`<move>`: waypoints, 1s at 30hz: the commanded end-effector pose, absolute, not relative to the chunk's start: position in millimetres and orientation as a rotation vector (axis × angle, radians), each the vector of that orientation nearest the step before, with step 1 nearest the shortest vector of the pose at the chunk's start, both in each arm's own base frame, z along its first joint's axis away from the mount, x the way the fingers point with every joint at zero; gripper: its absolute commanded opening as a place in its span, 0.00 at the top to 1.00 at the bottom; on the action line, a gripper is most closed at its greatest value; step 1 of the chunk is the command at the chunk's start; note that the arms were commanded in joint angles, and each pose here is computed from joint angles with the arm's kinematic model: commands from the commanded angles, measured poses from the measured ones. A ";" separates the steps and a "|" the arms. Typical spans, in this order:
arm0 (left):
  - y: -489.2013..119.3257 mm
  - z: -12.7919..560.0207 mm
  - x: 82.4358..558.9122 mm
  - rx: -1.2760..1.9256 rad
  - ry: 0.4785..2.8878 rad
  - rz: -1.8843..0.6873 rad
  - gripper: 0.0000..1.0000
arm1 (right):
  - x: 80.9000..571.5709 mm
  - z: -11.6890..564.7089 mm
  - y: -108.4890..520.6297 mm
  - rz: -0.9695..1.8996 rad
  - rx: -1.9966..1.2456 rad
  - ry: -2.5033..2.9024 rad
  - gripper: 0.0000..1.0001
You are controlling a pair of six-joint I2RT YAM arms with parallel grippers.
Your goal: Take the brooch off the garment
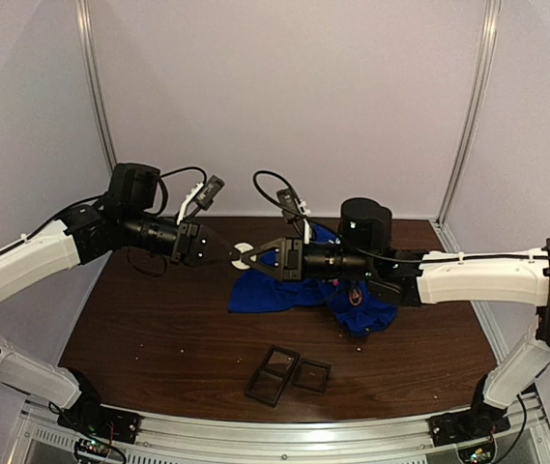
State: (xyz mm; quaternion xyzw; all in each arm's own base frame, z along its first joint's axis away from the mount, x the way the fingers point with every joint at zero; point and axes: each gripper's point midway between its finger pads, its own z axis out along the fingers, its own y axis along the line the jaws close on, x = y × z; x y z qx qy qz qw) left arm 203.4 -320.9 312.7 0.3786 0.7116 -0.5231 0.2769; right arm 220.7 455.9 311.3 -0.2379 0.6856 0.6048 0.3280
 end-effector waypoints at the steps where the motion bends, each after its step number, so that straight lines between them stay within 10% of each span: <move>1: -324.4 332.2 172.7 1.143 1.789 -1.512 1.00 | 270.5 272.5 438.0 1.439 -0.427 1.945 0.86; 11: -321.8 320.8 197.1 1.032 1.888 -1.362 1.00 | 260.7 286.1 432.5 1.461 -0.492 1.870 0.79; 21: -322.8 315.6 201.7 1.021 1.914 -1.345 1.00 | 228.5 313.6 420.7 1.516 -0.670 1.727 0.43; 30: -327.3 324.6 179.3 1.120 1.836 -1.503 1.00 | 195.3 321.5 428.9 1.700 -0.858 1.639 0.48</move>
